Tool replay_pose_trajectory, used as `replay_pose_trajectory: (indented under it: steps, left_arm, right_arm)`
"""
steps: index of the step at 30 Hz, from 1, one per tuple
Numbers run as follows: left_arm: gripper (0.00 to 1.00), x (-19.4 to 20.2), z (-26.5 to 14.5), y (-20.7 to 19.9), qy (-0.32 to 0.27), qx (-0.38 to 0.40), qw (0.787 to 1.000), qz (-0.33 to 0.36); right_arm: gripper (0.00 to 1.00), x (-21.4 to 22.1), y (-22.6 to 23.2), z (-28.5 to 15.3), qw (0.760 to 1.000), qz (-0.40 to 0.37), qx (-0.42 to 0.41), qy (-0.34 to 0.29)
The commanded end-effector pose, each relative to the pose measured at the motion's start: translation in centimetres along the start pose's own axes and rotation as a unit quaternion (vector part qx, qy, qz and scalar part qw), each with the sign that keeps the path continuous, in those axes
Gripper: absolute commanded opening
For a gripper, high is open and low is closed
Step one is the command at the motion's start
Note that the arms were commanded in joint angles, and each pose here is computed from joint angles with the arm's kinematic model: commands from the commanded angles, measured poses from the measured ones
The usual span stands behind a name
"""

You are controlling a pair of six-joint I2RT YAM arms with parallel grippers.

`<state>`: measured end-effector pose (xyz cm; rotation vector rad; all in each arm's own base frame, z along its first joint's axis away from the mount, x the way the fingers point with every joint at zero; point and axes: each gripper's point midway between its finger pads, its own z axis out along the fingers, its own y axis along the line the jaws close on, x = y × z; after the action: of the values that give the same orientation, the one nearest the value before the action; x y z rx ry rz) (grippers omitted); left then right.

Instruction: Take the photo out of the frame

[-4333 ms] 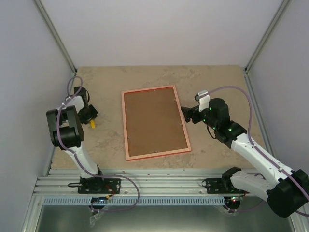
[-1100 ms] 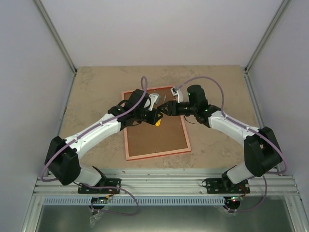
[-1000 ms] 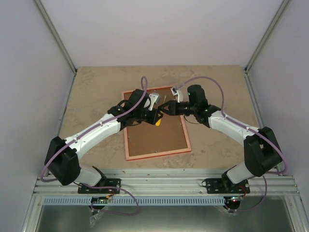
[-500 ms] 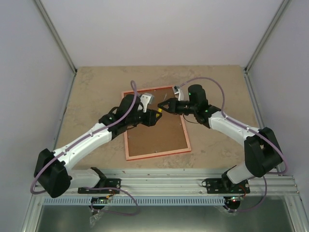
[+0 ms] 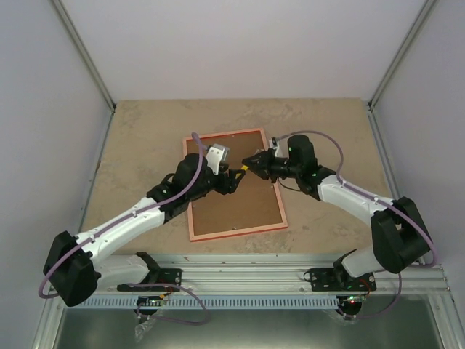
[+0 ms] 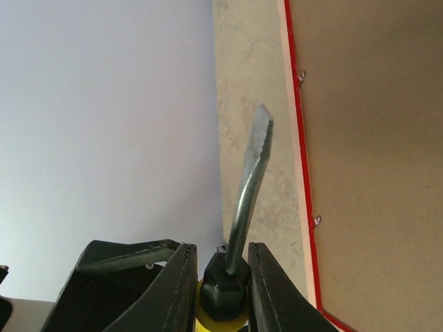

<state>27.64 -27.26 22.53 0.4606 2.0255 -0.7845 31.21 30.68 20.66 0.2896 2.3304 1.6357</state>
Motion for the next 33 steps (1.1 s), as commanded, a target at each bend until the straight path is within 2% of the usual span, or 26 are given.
replay_pose_trajectory:
  steps: [1,9,14,17,22,23,27,28,30,33]
  left_arm:
    - [0.70,-1.5,0.4,-0.2,-0.055,-0.001,0.998,0.009]
    - [0.65,-0.5,1.8,-1.4,-0.056,0.030,0.998,0.003]
    - [0.56,0.4,2.5,-1.4,-0.045,0.030,0.998,0.011]
    - [0.45,0.5,2.8,-1.3,-0.045,0.028,0.999,0.009]
    - [0.33,0.6,3.1,-1.5,-0.045,0.037,0.998,0.003]
    - [0.29,0.6,3.1,-1.6,-0.045,0.038,0.998,0.003]
    - [0.01,0.8,3.3,-1.7,-0.040,0.043,0.998,0.002]
    - [0.00,1.0,3.3,-1.6,-0.038,0.042,0.998,0.001]
    - [0.00,1.1,3.3,-1.5,-0.036,0.038,0.999,-0.002]
    - [0.00,1.2,3.2,-1.1,-0.033,0.026,0.999,-0.008]
  right_arm:
    - [0.00,-0.4,1.2,-0.9,0.998,0.058,-0.032,-0.022]
    - [0.01,0.1,0.8,-1.2,0.995,0.087,-0.043,-0.021]
    - [0.00,0.2,0.9,-1.5,0.994,0.092,-0.048,-0.022]
    - [0.00,0.3,0.6,-1.5,0.994,0.098,-0.047,-0.022]
    - [0.00,0.6,0.4,-1.7,0.993,0.107,-0.051,-0.020]
    - [0.00,0.6,0.4,-1.6,0.993,0.106,-0.052,-0.019]
    - [0.00,0.6,0.4,-1.7,0.993,0.102,-0.051,-0.020]
    - [0.00,0.6,0.3,-1.7,0.993,0.101,-0.050,-0.021]
    - [0.05,0.5,0.2,-1.7,0.994,0.096,-0.049,-0.020]
    - [0.18,0.1,0.3,-1.9,0.996,0.077,-0.050,-0.020]
